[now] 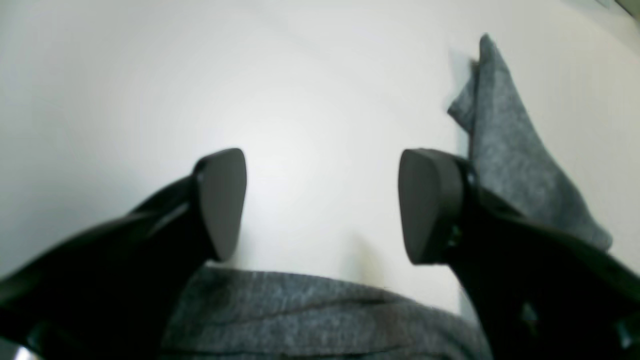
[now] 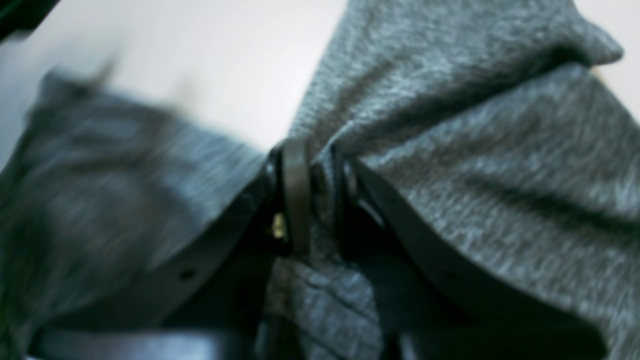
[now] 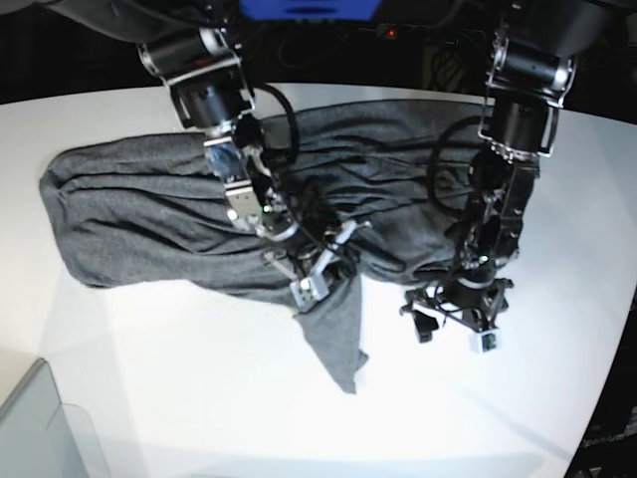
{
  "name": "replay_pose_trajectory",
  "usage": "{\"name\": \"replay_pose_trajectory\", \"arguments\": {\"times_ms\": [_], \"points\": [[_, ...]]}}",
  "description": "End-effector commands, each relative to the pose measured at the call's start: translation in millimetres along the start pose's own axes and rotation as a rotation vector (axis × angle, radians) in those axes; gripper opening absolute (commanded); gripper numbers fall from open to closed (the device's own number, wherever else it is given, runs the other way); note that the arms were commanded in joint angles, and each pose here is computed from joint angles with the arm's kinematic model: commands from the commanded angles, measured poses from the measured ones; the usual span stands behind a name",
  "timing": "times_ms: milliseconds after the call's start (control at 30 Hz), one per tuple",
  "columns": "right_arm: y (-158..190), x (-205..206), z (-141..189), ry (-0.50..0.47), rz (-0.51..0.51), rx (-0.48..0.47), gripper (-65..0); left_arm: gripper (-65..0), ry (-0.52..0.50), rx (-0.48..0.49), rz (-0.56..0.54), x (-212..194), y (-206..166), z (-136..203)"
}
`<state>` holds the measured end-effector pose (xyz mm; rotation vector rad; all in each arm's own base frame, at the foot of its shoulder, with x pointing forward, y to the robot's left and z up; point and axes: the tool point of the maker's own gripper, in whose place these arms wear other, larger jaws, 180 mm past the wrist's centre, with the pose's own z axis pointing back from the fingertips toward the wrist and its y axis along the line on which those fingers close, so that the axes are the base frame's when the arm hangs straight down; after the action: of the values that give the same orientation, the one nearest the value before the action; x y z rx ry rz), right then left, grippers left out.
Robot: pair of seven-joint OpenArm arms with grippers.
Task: Layout the t-shirt on the table in an organized manner, then fold the t-shirt properly
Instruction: 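Pull the hem with both grippers to straighten the shirt body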
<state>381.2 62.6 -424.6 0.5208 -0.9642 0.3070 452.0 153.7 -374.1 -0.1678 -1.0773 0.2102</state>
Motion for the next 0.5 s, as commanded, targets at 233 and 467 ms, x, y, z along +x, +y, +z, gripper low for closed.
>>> {"name": "replay_pose_trajectory", "arguments": {"times_ms": [233, 467], "points": [[-18.1, 66.5, 40.0, -0.228, -0.007, -0.071, -57.6, -18.8, -0.078, -0.061, 0.026, 32.7, -36.4, -7.3], [-45.9, 85.4, 76.9, -0.290, -0.028, -0.166, -57.6, -18.8, -0.002, -0.073, 0.080, 17.4, -70.3, -32.3]]}}
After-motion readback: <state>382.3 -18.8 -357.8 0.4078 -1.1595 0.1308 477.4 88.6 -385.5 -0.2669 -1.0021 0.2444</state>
